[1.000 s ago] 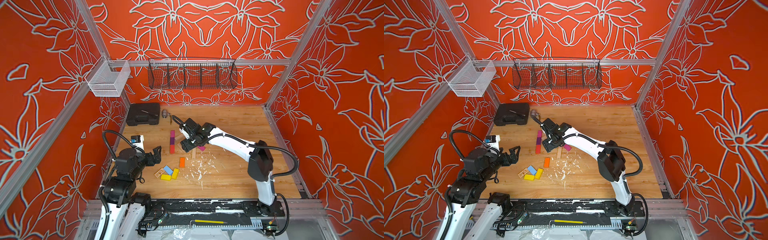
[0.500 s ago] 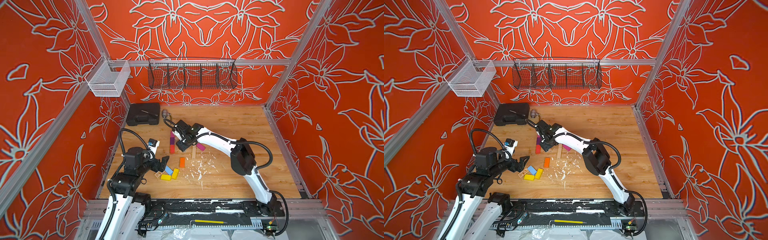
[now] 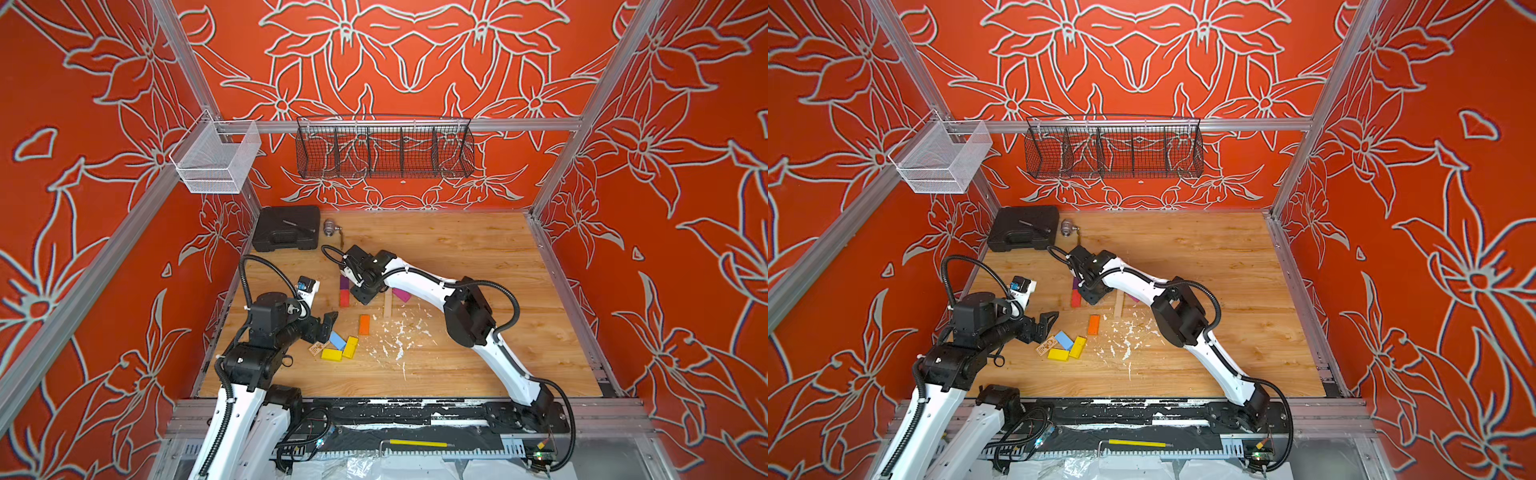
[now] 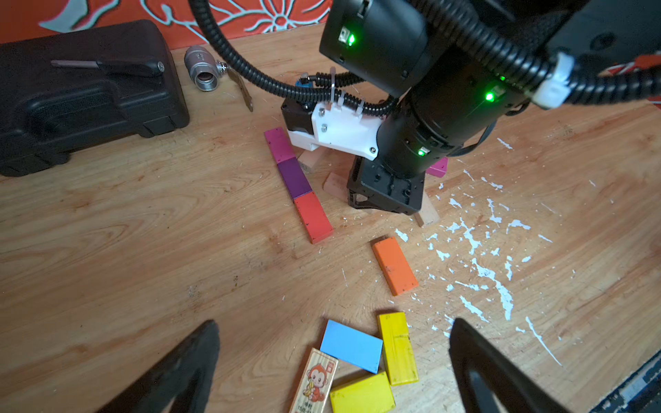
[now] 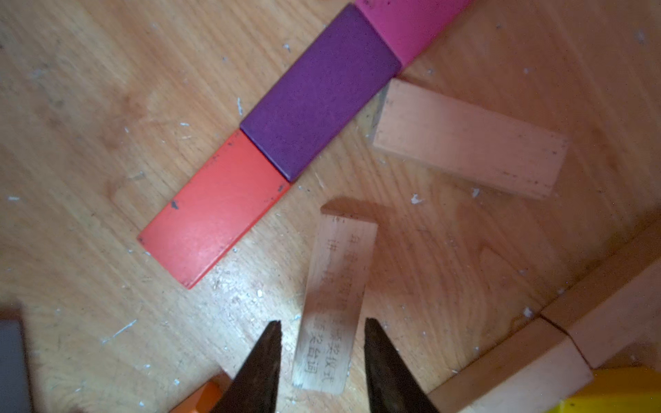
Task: Assemble the letter k with building blocks
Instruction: Assemble the building block at the center of the board.
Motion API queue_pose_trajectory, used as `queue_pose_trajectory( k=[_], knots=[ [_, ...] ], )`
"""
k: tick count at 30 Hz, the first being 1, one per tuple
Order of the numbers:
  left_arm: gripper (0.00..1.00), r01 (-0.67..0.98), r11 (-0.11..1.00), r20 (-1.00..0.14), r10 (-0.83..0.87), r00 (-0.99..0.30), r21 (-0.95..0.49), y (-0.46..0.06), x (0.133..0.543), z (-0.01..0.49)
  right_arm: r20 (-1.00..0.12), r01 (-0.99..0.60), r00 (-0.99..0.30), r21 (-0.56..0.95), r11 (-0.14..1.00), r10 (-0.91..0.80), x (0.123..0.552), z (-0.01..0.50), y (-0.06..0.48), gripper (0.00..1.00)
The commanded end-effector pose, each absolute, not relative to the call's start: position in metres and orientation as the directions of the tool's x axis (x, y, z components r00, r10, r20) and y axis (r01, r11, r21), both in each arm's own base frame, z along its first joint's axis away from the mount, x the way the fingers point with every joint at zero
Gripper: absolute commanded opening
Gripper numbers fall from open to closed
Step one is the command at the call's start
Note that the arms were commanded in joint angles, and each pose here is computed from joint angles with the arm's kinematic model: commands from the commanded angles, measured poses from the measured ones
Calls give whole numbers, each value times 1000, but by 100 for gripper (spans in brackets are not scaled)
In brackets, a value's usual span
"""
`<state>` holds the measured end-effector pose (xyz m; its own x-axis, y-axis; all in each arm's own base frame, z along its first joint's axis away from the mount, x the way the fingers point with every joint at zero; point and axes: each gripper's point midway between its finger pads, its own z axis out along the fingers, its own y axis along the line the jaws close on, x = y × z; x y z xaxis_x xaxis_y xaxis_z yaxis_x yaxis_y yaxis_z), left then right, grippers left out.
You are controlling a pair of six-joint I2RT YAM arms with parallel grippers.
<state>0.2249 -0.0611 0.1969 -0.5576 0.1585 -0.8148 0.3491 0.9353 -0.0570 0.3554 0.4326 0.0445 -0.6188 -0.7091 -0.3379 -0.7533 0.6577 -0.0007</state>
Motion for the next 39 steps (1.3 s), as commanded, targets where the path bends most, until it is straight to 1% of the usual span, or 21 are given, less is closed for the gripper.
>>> queue_pose_trajectory(
  k=[1, 6, 12, 17, 24, 39],
  knots=[
    [97, 357, 933, -817, 175, -549, -40, -60, 226, 199, -309, -778, -600, 11, 628, -738, 355, 38, 430, 38],
    [97, 360, 932, -814, 181, -551, -36, -60, 227, 198, -294, -783, -598, 14, 622, -746, 356, 32, 428, 37],
    [97, 359, 933, -814, 185, -550, -31, -60, 227, 198, -291, -808, -561, -12, 589, -775, 359, 31, 424, 28],
    [97, 361, 932, -815, 185, -549, -31, -60, 227, 198, -295, -845, -500, -42, 534, -814, 363, 35, 421, 25],
    [97, 362, 932, -815, 188, -549, -29, -60, 227, 197, -312, -871, -454, -43, 490, -835, 366, 39, 422, 25],
    [98, 357, 933, -818, 179, -547, -35, -60, 228, 199, -350, -867, -463, -13, 499, -814, 374, 39, 433, 27]
  ],
)
